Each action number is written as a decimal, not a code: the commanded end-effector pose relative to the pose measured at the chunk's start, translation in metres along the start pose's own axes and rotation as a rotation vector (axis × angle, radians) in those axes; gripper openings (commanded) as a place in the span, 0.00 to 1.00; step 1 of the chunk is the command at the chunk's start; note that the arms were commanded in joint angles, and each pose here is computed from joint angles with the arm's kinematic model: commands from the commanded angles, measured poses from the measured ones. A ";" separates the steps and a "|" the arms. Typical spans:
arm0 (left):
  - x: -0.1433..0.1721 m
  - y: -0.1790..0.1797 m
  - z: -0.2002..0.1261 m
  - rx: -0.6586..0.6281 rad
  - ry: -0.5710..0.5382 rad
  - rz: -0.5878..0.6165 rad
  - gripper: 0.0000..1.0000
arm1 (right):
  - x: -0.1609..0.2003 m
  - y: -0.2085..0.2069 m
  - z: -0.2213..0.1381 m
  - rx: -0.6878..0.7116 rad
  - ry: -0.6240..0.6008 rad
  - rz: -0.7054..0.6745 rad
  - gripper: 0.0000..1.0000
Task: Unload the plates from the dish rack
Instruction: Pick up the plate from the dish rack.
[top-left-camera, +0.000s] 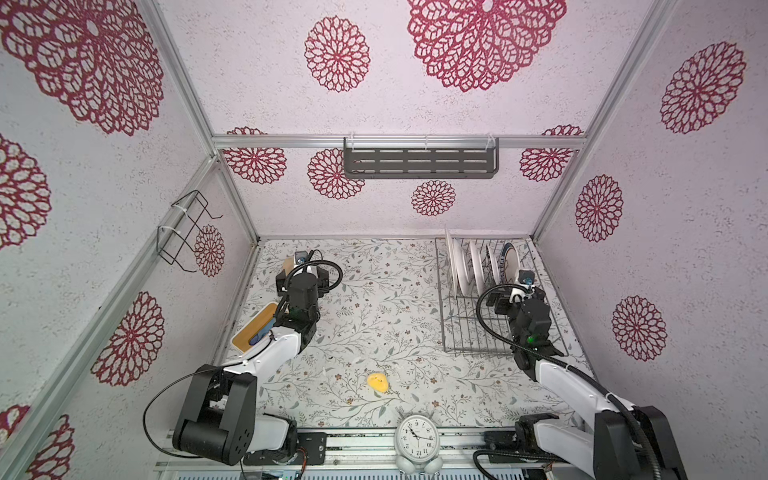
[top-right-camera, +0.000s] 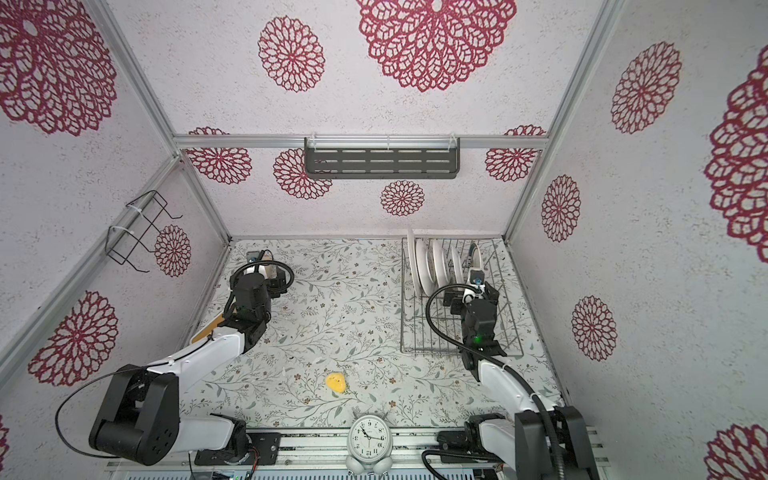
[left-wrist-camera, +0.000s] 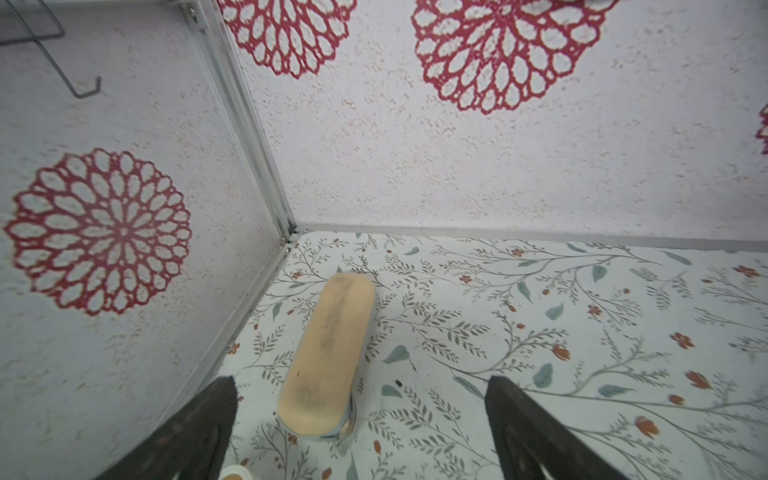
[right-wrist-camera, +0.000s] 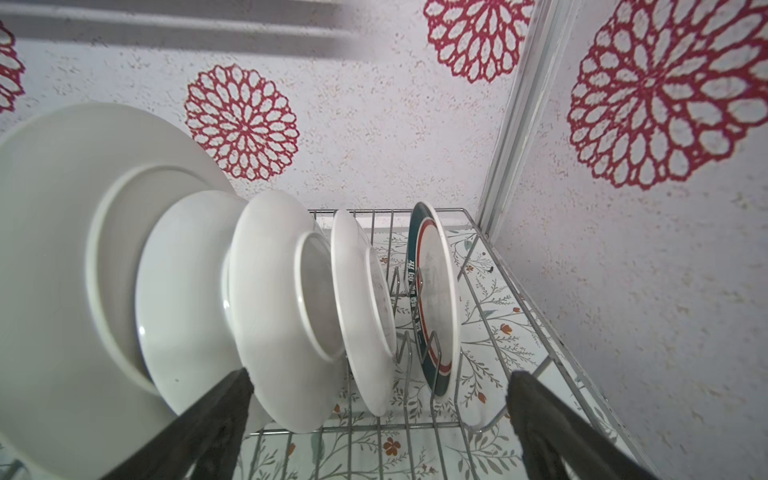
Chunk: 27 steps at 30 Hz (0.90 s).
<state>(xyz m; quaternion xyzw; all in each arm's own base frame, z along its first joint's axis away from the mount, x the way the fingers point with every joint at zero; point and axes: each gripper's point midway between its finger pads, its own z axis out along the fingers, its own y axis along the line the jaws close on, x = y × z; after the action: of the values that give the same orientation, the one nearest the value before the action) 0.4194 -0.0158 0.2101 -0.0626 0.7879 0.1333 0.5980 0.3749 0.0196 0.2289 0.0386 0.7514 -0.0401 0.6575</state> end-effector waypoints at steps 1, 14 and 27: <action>0.015 -0.017 -0.010 0.106 0.118 -0.062 0.97 | 0.002 -0.010 -0.008 0.096 0.147 0.050 0.99; 0.043 -0.041 -0.029 0.244 0.235 -0.247 0.97 | -0.047 0.079 -0.045 -0.062 0.300 -0.022 0.99; 0.059 -0.074 -0.036 0.385 0.291 -0.426 0.97 | -0.031 0.140 -0.014 -0.038 0.366 -0.136 0.99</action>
<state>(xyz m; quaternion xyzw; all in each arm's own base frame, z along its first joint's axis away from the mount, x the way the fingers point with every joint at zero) 0.3883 -0.0776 0.1520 -0.1250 0.8526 -0.1129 0.4948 0.3714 0.1661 0.2437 -0.0479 0.8718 -0.0413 0.4858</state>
